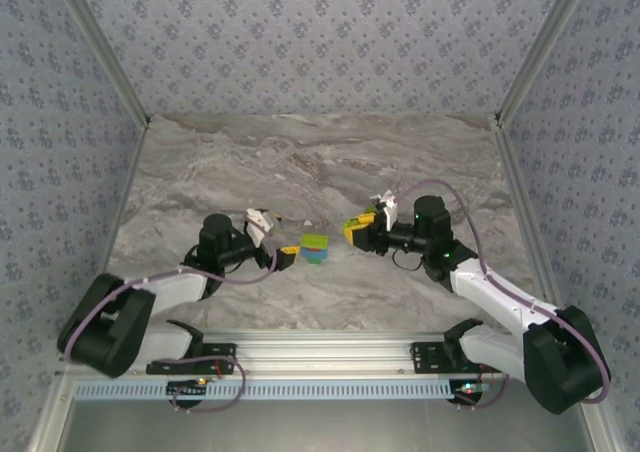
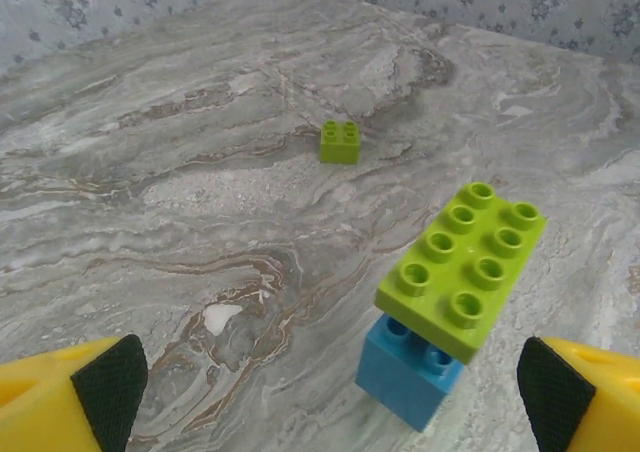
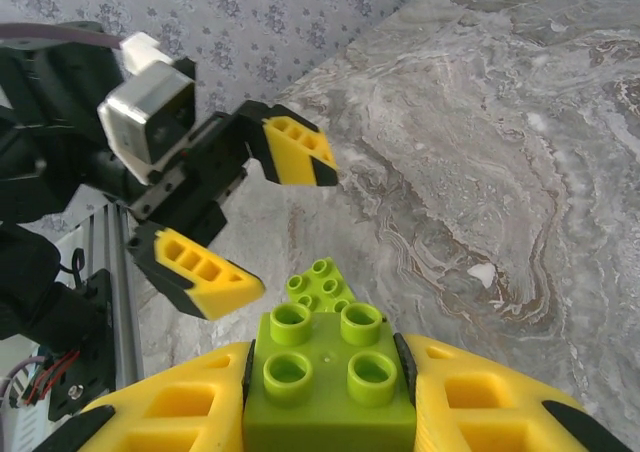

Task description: Assemble a carrot with lego

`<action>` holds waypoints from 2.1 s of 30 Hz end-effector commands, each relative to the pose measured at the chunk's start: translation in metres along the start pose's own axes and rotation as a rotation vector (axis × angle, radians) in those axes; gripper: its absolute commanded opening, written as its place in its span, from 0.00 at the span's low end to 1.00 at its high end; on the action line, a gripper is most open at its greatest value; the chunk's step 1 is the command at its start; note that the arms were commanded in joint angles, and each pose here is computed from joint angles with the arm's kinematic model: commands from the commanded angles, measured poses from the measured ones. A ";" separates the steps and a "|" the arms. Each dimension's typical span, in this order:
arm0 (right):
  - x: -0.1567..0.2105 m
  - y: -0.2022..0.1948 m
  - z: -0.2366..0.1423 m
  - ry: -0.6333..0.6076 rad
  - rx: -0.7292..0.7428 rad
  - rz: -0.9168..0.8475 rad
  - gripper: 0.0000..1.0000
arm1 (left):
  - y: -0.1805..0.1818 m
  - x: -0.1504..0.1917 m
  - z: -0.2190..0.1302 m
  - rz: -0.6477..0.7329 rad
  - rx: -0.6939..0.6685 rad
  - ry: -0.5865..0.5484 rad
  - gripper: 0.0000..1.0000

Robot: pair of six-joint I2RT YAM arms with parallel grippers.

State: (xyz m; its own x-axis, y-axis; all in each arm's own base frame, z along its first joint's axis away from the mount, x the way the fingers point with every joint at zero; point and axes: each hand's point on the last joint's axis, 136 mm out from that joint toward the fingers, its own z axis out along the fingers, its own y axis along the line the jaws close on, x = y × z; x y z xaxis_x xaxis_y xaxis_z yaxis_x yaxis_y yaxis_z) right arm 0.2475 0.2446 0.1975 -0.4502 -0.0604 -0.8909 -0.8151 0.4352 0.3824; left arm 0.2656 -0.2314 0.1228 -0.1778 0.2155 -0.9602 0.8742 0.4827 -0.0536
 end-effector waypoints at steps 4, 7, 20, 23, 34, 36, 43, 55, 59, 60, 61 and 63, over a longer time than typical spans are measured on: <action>-0.009 -0.002 0.004 0.016 -0.041 0.006 0.30 | -0.009 -0.030 0.016 0.099 0.153 -0.091 0.96; -0.008 -0.005 0.008 0.025 -0.046 0.023 0.30 | -0.017 -0.028 0.019 0.104 0.184 -0.079 0.96; -0.011 -0.007 0.011 0.019 -0.062 0.042 0.31 | -0.049 -0.005 0.039 0.107 0.298 0.020 0.95; -0.013 -0.007 0.011 0.014 -0.065 0.044 0.31 | -0.050 0.000 0.043 0.097 0.307 0.037 0.95; -0.015 -0.005 0.009 0.008 -0.068 0.046 0.31 | -0.049 0.011 0.055 0.078 0.340 0.096 0.85; -0.014 -0.006 0.009 0.009 -0.067 0.048 0.31 | -0.050 0.013 0.056 0.071 0.352 0.107 0.74; -0.012 -0.006 0.009 0.012 -0.072 0.053 0.31 | -0.051 0.014 0.056 0.050 0.375 0.114 0.54; 0.004 0.000 0.013 0.094 -0.134 -0.010 0.30 | -0.053 0.007 0.049 0.005 0.423 0.103 0.32; 0.004 0.006 0.014 0.116 -0.184 -0.067 0.29 | -0.052 -0.003 0.045 -0.063 0.497 0.083 0.25; 0.003 0.006 0.015 0.117 -0.189 -0.076 0.28 | -0.052 -0.004 0.045 -0.079 0.514 0.086 0.25; 0.001 0.005 0.017 0.116 -0.189 -0.093 0.28 | -0.054 -0.004 0.045 -0.093 0.537 0.090 0.24; -0.001 0.001 0.021 0.122 -0.188 -0.111 0.28 | -0.057 -0.005 0.046 -0.122 0.579 0.099 0.23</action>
State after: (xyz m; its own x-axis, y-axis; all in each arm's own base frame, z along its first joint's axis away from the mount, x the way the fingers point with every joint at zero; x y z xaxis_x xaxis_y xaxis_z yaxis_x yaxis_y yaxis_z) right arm 0.2537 0.2597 0.1858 -0.4477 -0.1848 -0.8749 -0.8746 0.2942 0.3854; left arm 0.2491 -0.2942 0.1074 -0.2686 0.2983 -0.9159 0.9633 0.0838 -0.2552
